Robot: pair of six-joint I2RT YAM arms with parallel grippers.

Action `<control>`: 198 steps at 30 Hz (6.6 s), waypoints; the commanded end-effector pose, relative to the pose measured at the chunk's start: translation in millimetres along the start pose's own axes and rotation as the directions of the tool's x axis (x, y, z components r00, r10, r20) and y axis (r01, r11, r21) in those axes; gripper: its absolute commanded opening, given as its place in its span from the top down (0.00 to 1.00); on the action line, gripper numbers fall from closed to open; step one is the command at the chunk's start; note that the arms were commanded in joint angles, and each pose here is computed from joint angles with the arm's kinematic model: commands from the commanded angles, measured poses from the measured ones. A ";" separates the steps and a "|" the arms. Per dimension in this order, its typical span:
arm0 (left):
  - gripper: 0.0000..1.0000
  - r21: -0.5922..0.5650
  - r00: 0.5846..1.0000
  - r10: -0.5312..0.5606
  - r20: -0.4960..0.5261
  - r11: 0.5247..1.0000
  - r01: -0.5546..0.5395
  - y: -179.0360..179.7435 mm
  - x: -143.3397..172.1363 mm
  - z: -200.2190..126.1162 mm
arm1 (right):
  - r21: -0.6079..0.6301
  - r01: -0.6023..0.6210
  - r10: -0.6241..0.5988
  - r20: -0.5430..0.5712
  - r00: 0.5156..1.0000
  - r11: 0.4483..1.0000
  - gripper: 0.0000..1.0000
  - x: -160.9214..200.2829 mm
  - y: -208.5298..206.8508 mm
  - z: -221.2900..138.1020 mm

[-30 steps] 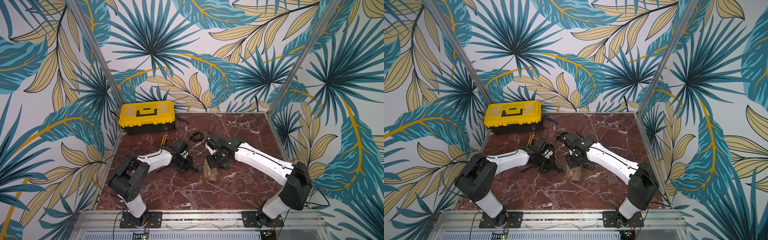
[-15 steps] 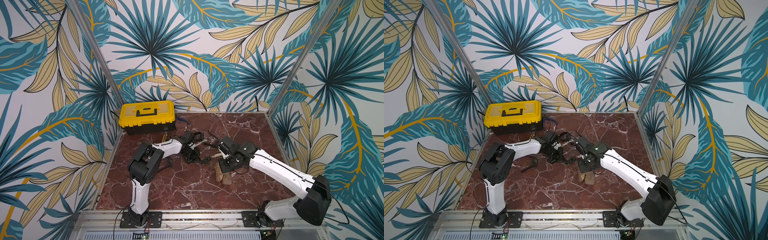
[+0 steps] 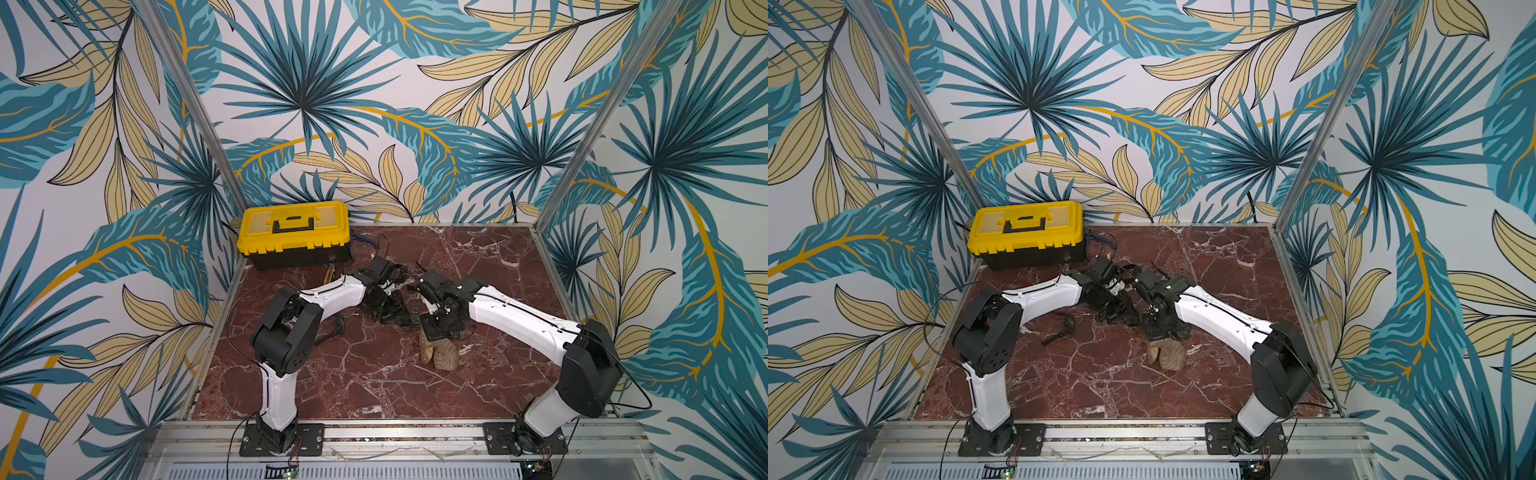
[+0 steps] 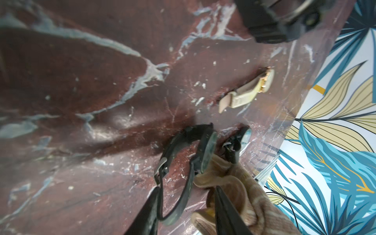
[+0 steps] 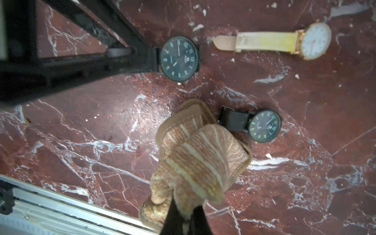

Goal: Wipe the watch dial
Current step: Move the watch to the center of the board, then pick up the watch at the center of the board.

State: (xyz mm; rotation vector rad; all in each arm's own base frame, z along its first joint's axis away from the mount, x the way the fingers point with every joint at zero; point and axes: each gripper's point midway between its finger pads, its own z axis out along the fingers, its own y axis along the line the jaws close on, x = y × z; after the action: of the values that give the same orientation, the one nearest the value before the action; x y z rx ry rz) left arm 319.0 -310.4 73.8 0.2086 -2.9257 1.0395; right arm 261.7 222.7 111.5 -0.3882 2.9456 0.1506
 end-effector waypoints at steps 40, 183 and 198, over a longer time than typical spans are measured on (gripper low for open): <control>0.47 -0.029 0.997 -0.027 0.069 0.999 0.029 31.4 12.4 -49.2 | 0.018 -0.112 0.114 -0.140 0.984 0.993 1.00 -50.8 -23.4 82.7; 0.54 -0.276 0.938 -0.333 0.093 0.897 0.345 57.6 49.9 -16.3 | -0.157 -0.073 0.097 0.150 0.984 0.985 1.00 6.9 -39.4 -41.5; 0.68 -0.241 0.918 -0.391 0.067 0.886 0.395 78.7 57.5 2.1 | -0.172 -0.081 0.105 0.138 0.985 0.982 1.00 7.2 -36.4 -40.0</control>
State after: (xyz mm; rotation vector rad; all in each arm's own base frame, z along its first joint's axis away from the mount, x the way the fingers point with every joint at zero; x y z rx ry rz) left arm 249.5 -258.3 30.8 0.7508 -2.8175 0.5734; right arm 258.1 178.7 146.1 -0.2624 2.7989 0.4061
